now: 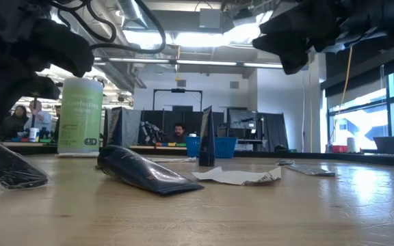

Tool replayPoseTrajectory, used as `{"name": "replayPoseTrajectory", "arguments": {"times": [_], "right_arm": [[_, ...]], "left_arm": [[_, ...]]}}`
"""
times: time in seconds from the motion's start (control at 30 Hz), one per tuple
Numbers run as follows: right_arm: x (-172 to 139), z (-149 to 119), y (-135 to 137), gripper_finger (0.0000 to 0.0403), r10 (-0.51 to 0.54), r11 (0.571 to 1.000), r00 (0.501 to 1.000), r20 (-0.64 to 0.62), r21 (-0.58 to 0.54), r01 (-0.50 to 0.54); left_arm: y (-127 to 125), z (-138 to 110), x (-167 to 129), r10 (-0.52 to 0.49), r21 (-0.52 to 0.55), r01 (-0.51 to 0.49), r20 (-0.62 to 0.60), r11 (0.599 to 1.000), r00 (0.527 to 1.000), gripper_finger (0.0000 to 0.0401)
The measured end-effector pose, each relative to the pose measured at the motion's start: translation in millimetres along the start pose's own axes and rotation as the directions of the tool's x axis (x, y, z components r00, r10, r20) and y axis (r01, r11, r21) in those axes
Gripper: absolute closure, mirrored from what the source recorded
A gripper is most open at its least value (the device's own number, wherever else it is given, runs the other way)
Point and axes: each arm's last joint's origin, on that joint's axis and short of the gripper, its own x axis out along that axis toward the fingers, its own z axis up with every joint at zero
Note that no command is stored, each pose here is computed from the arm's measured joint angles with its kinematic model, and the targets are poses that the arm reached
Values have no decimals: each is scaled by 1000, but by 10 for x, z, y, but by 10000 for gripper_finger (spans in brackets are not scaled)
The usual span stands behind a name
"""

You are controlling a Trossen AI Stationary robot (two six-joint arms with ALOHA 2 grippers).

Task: Pick & Place Travel size toiletries
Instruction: Put the black hair comb into the red basket

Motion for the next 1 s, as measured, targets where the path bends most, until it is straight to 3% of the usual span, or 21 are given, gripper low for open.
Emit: {"name": "replayPoseTrajectory", "arguments": {"times": [0.2, 0.33, 0.43, 0.63, 0.87, 1.0], "right_arm": [[472, 29, 366, 279, 17, 992, 999, -43, -123, -23], [742, 42, 459, 295, -46, 987, 995, -94, -159, 31], [866, -3, 450, 309, -58, 992, 989, -138, -122, 41], [1080, -84, 466, 331, 50, 999, 982, -183, -4, -51], [1373, -132, 557, 350, 58, 998, 981, -186, -3, -60], [1585, -190, 630, 357, 123, 992, 972, -202, 10, -124]], "left_arm": [[-13, 15, 0, -13, 4, 13, 16, 1000, 1000, 399], [-14, 17, 0, -14, 4, 14, 18, 1000, 1000, 399], [-14, 17, 0, -14, 4, 14, 17, 1000, 1000, 399], [-13, 17, 0, -12, 4, 12, 18, 1000, 1000, 399], [-12, 17, 0, -8, 4, 8, 21, 1000, 1000, 399], [-11, 18, 1, -6, 4, 6, 22, 1000, 1000, 399]]}}
